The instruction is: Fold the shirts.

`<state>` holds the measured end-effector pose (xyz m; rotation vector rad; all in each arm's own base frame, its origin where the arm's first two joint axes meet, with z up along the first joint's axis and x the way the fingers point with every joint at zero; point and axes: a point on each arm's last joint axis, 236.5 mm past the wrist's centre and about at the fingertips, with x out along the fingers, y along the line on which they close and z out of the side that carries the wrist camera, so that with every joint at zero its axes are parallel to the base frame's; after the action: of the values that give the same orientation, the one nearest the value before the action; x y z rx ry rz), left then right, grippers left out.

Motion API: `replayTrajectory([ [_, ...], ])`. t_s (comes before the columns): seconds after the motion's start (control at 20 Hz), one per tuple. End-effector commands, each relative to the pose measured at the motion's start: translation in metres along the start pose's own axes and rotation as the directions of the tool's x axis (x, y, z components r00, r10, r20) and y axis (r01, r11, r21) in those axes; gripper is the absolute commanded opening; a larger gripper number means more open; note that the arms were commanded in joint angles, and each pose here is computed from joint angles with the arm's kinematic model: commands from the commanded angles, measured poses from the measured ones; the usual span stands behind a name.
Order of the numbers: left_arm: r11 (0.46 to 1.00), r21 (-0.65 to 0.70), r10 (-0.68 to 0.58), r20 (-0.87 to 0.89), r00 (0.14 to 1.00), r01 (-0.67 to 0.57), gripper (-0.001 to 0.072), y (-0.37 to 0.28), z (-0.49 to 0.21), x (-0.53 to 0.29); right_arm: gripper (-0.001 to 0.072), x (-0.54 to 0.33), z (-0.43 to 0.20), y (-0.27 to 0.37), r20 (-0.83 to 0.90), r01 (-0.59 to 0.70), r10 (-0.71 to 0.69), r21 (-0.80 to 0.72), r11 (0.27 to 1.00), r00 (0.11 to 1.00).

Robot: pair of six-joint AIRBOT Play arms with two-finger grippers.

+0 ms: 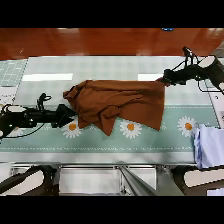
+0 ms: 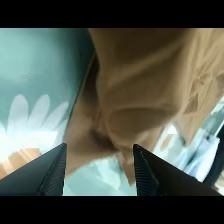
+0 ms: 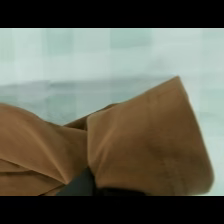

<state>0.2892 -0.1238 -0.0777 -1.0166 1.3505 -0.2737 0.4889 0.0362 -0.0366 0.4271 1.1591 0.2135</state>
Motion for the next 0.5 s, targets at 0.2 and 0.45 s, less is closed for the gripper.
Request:
replayTrajectory([
  [0.2, 1.000, 0.019, -0.016, 0.117, 0.993, 0.014, 0.0503, -0.021, 0.013, 0.040, 0.0029, 0.000, -0.002, 0.001, -0.009, -0.003, 0.003, -0.003, 1.000, 1.000],
  [0.45, 0.993, 0.097, -0.076, 0.088, 0.993, 0.067, 0.0188, -0.051, 0.017, 0.033, 0.0029, 0.000, -0.003, 0.001, -0.012, -0.003, 0.003, -0.002, 1.000, 1.000],
])
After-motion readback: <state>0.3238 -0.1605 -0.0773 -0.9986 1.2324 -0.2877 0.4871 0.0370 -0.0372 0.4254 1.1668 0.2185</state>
